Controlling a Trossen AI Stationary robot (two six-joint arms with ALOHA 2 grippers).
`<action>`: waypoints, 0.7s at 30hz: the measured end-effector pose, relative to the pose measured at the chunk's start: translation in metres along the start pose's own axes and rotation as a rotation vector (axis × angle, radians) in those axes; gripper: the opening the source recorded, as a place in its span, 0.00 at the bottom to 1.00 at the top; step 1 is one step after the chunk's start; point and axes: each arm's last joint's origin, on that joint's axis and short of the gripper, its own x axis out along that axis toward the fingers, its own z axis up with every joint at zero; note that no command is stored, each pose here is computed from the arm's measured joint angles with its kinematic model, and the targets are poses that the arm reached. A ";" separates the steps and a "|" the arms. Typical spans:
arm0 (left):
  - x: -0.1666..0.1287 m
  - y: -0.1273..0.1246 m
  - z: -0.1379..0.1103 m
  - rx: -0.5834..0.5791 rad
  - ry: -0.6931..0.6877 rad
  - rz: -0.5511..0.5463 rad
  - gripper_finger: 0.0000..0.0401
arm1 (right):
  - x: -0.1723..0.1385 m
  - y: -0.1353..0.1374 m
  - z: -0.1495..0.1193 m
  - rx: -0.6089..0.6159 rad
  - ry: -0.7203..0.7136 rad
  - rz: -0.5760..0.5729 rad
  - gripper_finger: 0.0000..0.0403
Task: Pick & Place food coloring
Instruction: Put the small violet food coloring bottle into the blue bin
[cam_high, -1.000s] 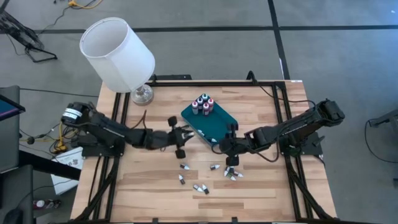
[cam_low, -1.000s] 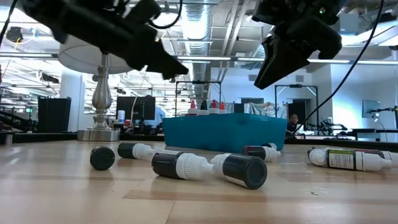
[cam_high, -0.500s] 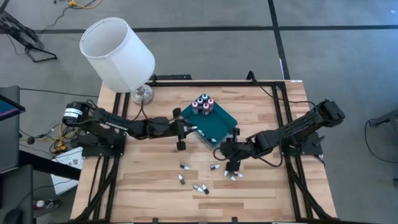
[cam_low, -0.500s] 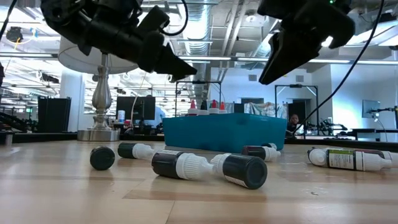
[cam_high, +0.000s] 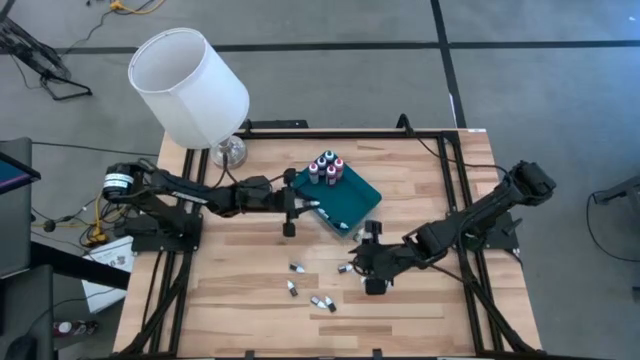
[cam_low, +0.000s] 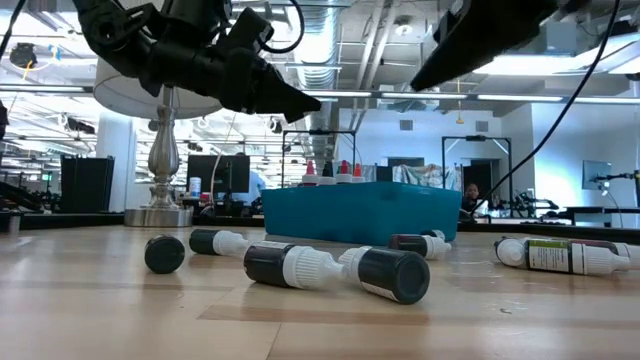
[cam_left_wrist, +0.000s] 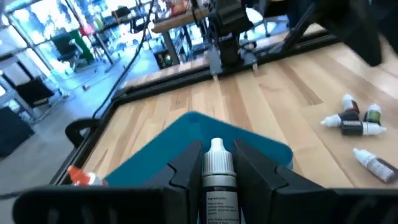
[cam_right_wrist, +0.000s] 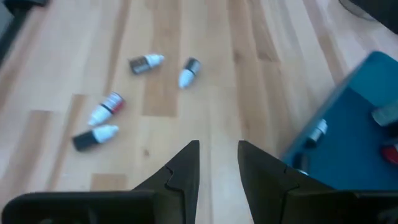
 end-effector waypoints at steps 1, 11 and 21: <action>0.003 0.001 -0.002 0.002 -0.012 -0.004 0.18 | -0.001 0.002 0.001 0.000 -0.011 0.007 0.25; 0.047 0.009 -0.024 -0.011 0.018 -0.006 0.18 | -0.005 0.012 0.003 -0.011 -0.056 0.038 0.25; 0.096 0.009 -0.034 -0.077 0.140 -0.063 0.18 | -0.005 0.013 0.003 -0.023 -0.054 0.040 0.25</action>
